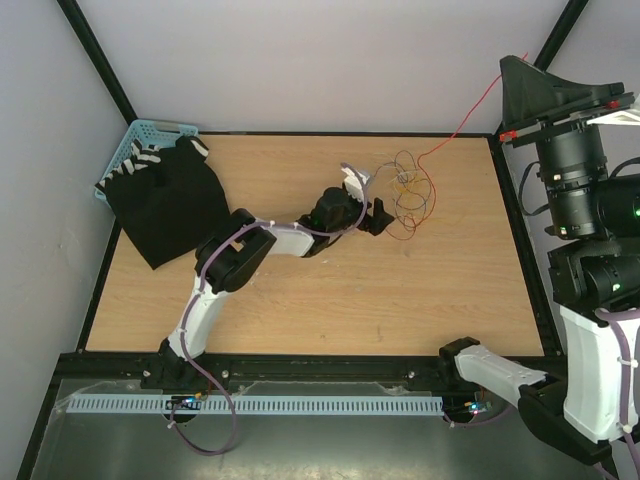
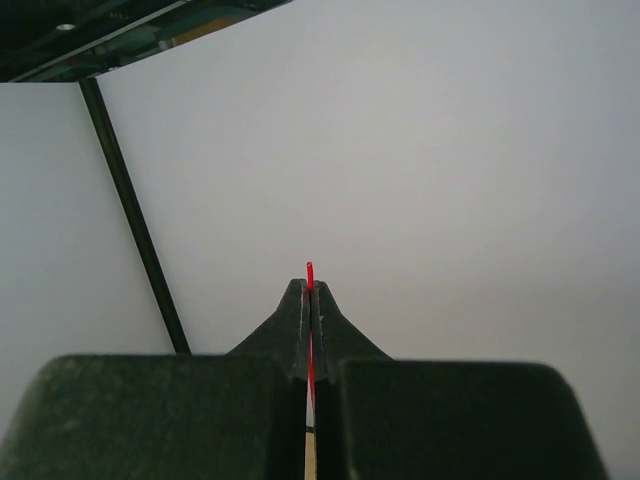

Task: Zip-tie the wires
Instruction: Pick up the cable at the center of the board, then straighten the cable at the center of the board, then pick up the cable at the center of the board.

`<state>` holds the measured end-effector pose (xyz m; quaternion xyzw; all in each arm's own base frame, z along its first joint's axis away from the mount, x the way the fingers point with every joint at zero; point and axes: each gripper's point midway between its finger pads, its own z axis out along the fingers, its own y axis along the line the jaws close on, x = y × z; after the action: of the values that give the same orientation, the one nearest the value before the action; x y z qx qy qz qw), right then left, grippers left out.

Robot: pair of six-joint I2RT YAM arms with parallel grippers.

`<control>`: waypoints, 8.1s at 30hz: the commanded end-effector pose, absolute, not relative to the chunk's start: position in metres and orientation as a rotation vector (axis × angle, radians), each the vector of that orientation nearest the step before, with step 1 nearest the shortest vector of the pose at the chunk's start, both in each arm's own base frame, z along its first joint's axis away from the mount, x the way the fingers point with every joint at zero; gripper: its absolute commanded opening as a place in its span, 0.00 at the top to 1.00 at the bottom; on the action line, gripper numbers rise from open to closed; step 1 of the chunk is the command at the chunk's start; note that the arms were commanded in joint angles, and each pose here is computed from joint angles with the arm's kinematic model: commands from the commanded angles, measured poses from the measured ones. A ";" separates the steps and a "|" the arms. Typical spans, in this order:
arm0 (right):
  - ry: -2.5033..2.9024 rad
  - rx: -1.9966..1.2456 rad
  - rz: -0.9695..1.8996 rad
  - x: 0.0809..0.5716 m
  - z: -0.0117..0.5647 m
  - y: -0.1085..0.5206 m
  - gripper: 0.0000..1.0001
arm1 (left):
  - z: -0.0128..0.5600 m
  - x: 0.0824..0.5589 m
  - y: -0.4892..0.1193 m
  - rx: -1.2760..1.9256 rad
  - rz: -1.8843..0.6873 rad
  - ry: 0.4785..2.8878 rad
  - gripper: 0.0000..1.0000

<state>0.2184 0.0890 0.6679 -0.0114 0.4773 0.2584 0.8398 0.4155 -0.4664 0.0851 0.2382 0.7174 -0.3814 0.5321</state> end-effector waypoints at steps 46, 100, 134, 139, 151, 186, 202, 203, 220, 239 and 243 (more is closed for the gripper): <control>1.341 0.148 0.144 0.281 0.536 0.045 1.00 | 0.157 0.399 -0.329 0.153 -0.721 2.096 1.00; 2.089 0.970 -0.898 0.298 0.067 -0.195 1.00 | 0.023 0.217 -0.058 -0.744 0.016 2.069 1.00; 2.215 0.612 0.227 0.393 0.108 -0.020 0.30 | 0.137 0.260 -0.071 -0.431 0.016 1.882 0.01; 2.185 0.730 0.332 0.390 0.095 -0.003 0.30 | 0.164 0.258 -0.083 -0.371 -0.140 1.857 0.01; 2.154 0.851 0.470 0.390 0.079 0.021 0.30 | 0.171 0.261 -0.096 -0.301 -0.192 1.870 0.01; 1.405 0.211 0.599 0.428 0.536 0.079 1.00 | 0.326 0.333 -0.267 0.548 -0.686 1.581 0.01; 1.142 0.044 0.637 0.363 0.649 0.087 1.00 | 0.297 0.403 -0.362 0.573 -0.920 1.412 0.01; 1.140 0.043 0.633 0.360 0.649 0.086 1.00 | 0.296 0.402 -0.362 0.564 -0.937 1.399 0.01; 1.174 -0.003 0.681 0.327 0.631 0.095 1.00 | 0.239 0.305 -0.336 0.698 -1.083 1.440 0.01; 1.135 -0.054 0.804 0.279 0.636 0.108 1.00 | 0.258 0.378 -0.353 0.725 -0.815 1.325 0.01; 1.127 -0.068 0.833 0.273 0.637 0.112 1.00 | 0.238 0.395 -0.359 0.707 -0.786 1.371 0.01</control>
<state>0.2885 0.1062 0.6244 -0.0143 0.5429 0.3599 0.7587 0.3746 -0.3566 0.2349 0.3168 0.6095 -0.3740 0.6231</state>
